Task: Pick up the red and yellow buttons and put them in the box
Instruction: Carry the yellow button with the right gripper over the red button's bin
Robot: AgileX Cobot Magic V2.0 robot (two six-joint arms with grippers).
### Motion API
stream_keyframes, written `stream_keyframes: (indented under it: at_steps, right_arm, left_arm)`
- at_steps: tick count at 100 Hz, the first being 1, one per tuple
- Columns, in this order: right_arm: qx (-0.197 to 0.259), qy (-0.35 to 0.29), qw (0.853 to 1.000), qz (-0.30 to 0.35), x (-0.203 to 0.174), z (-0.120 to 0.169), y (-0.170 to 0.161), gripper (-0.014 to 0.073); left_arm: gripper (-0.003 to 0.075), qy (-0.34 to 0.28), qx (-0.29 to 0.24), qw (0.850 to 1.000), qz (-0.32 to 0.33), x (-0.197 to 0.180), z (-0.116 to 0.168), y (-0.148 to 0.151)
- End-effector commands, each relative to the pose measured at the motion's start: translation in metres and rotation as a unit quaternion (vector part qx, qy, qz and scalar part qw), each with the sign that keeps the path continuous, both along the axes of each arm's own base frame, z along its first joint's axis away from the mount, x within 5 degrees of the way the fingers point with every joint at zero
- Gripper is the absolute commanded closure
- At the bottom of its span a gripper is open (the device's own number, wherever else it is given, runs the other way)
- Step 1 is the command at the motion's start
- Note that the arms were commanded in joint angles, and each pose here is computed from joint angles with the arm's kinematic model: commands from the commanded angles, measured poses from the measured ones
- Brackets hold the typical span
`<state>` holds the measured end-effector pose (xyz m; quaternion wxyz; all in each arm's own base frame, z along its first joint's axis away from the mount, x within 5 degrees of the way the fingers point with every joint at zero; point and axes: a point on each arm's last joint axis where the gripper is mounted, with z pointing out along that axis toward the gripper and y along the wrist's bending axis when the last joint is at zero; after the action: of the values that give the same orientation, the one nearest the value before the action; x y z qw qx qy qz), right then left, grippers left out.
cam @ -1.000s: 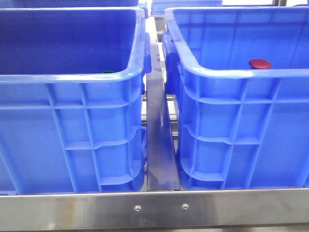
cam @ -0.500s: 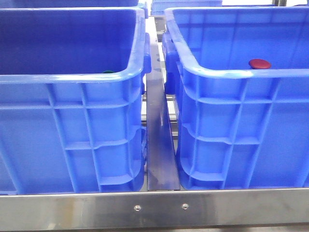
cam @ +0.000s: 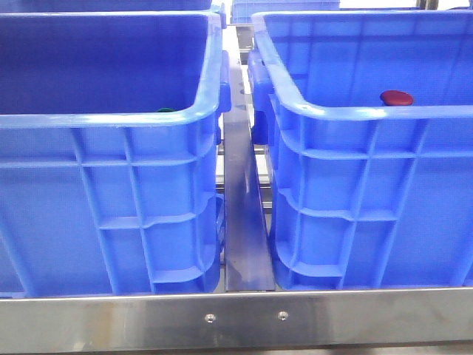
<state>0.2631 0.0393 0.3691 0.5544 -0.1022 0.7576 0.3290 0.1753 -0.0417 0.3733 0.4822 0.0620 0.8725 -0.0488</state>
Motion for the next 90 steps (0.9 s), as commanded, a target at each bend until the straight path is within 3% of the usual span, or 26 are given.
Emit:
stream_keyframes:
  at_steps: [1,13,25,38,47,60,90]
  right_arm:
    - [-0.015,-0.038,0.999,-0.036,-0.006,0.018,-0.012,0.0363]
    - [-0.052,-0.038,0.993,-0.096,-0.001,0.014,-0.029,0.0363]
    - [-0.095,-0.040,0.980,-0.168,0.003,0.002,-0.044,0.0363]
    - [-0.157,-0.028,0.955,-0.249,0.005,-0.020,-0.062,0.0363]
    - [-0.172,-0.007,0.941,-0.292,0.009,-0.033,-0.071,0.0363]
    - [-0.178,0.027,0.937,-0.299,0.023,-0.052,-0.076,0.0363]
    - [-0.189,0.099,0.934,-0.288,0.069,-0.097,-0.085,0.0365]
  left_arm:
    - [0.0080,-0.059,-0.018,0.997,0.038,-0.010,0.013,0.016]
    - [0.0092,-0.073,-0.024,0.994,0.073,-0.027,0.007,0.030]
    - [0.0171,-0.088,-0.026,0.992,0.081,-0.043,0.004,0.034]
    - [0.0367,-0.101,-0.028,0.991,0.081,-0.052,0.006,0.035]
    - [0.0531,-0.108,-0.029,0.990,0.081,-0.054,0.007,0.036]
    - [0.0738,-0.108,-0.029,0.990,0.081,-0.054,0.007,0.036]
    - [0.0739,-0.106,-0.029,0.991,0.081,-0.054,0.007,0.036]
